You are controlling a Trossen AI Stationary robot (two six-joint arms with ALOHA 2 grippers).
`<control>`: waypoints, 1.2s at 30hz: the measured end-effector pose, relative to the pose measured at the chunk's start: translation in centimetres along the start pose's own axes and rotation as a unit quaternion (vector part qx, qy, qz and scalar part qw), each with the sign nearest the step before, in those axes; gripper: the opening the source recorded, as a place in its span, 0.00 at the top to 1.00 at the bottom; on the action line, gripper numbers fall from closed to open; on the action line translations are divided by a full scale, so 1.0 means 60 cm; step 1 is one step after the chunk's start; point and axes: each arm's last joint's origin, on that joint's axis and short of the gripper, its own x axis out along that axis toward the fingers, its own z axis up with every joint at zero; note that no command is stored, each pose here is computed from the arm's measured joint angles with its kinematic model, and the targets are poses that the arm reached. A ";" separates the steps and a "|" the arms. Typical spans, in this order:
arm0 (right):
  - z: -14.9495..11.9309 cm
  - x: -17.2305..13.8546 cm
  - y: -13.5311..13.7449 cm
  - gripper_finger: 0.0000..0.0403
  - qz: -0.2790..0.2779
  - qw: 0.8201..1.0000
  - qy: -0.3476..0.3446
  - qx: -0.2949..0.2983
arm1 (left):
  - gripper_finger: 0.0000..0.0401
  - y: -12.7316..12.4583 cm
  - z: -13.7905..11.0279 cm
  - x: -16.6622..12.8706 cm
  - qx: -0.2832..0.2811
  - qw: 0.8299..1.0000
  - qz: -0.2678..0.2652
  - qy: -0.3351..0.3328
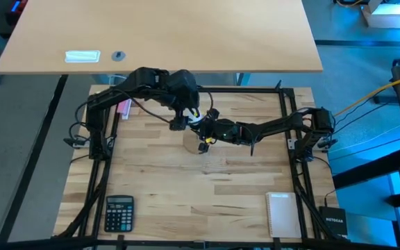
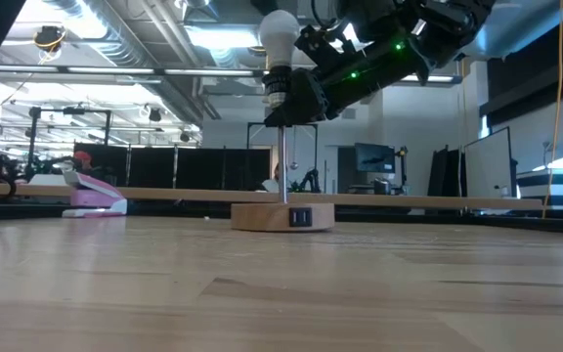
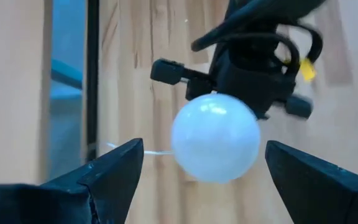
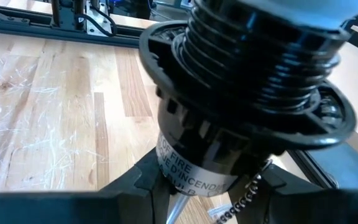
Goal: Screw lightbulb
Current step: Remove the lightbulb from the lamp
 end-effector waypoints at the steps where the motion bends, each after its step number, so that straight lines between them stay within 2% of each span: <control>1: 0.000 0.000 0.000 0.67 0.000 1.000 0.000 0.000 | 0.19 0.001 0.000 0.001 0.031 1.000 0.001 -0.001; 4: 0.000 0.000 0.000 0.67 0.000 1.000 0.001 0.000 | 0.19 0.005 0.000 0.001 0.151 0.989 0.003 -0.001; 7: -0.001 0.000 0.000 0.67 0.001 1.000 0.003 -0.001 | 0.19 0.002 0.000 0.001 0.266 0.964 0.001 0.000; 9: -0.001 0.000 0.000 0.67 0.001 1.000 0.005 -0.001 | 0.19 -0.001 0.001 0.001 0.329 0.944 0.001 -0.001; 11: -0.001 0.000 0.000 0.67 0.001 1.000 0.005 -0.001 | 0.19 -0.004 0.004 0.004 0.367 0.930 0.000 -0.003; 23: -0.001 0.000 0.000 0.67 0.001 1.000 0.007 -0.002 | 0.19 -0.012 0.001 0.062 0.394 0.918 -0.022 0.022; 28: -0.001 0.000 0.000 0.67 0.002 1.000 0.007 -0.002 | 0.19 -0.017 0.007 0.061 0.370 0.929 -0.019 0.006; 36: -0.001 -0.001 0.000 0.67 0.002 1.000 0.007 -0.002 | 0.19 -0.027 0.022 0.060 0.369 0.929 -0.004 -0.030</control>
